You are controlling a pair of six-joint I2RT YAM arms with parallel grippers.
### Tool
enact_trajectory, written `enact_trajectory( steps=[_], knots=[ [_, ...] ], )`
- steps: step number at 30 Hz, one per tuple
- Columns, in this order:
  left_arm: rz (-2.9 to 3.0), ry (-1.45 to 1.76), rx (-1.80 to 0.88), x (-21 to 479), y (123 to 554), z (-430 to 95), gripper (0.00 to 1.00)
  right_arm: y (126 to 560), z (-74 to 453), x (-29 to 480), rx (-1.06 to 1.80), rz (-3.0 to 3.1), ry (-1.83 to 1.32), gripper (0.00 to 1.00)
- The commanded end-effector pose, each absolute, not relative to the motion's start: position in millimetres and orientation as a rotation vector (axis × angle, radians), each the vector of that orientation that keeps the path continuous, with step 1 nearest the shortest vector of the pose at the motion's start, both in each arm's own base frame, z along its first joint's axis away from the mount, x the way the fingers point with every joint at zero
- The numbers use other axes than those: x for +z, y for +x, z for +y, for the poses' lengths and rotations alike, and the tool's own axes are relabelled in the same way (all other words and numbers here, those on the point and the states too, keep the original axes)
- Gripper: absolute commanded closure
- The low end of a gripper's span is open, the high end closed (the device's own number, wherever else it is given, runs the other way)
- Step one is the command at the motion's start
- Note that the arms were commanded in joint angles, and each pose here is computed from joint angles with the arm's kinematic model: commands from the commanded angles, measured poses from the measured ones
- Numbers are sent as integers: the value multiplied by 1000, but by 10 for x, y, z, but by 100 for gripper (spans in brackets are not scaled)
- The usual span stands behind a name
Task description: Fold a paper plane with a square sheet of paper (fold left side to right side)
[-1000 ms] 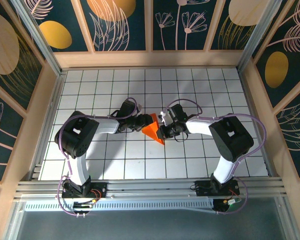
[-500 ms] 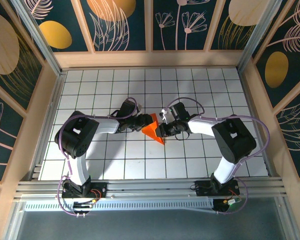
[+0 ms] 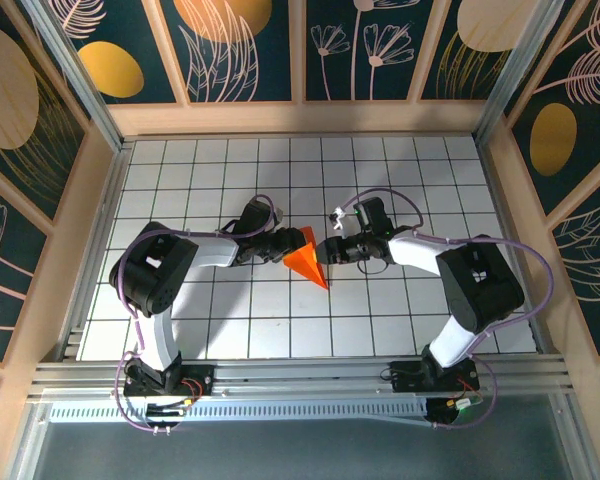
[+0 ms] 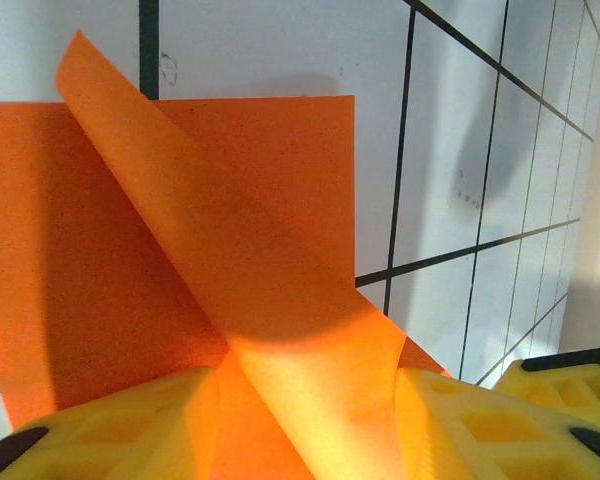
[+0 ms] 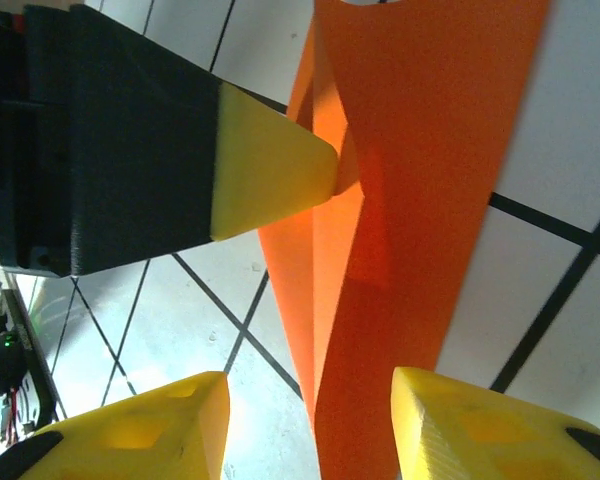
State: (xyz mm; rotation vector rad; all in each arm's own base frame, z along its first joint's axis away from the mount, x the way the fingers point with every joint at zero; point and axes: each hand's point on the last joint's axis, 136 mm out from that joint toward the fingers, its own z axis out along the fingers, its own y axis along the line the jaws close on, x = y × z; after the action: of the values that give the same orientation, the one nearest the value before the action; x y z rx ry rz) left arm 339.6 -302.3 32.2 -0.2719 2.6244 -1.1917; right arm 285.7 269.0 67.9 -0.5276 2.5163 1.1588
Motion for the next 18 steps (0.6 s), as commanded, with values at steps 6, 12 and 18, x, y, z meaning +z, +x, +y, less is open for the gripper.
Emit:
enact_trajectory(
  steps=[6, 12, 18],
  knots=[
    [2709, -302, -1089, 71, 3310, -2912, 50, 2946, 2833, 669, 1249, 2494, -522, 54],
    [2708, -301, -1088, 73, 3310, -2911, 51, 2967, 2862, 627, 1270, 2495, -514, 56],
    [2709, -299, -1090, 72, 3308, -2914, 51, 2969, 2869, 573, 1277, 2505, -504, 62]
  ],
)
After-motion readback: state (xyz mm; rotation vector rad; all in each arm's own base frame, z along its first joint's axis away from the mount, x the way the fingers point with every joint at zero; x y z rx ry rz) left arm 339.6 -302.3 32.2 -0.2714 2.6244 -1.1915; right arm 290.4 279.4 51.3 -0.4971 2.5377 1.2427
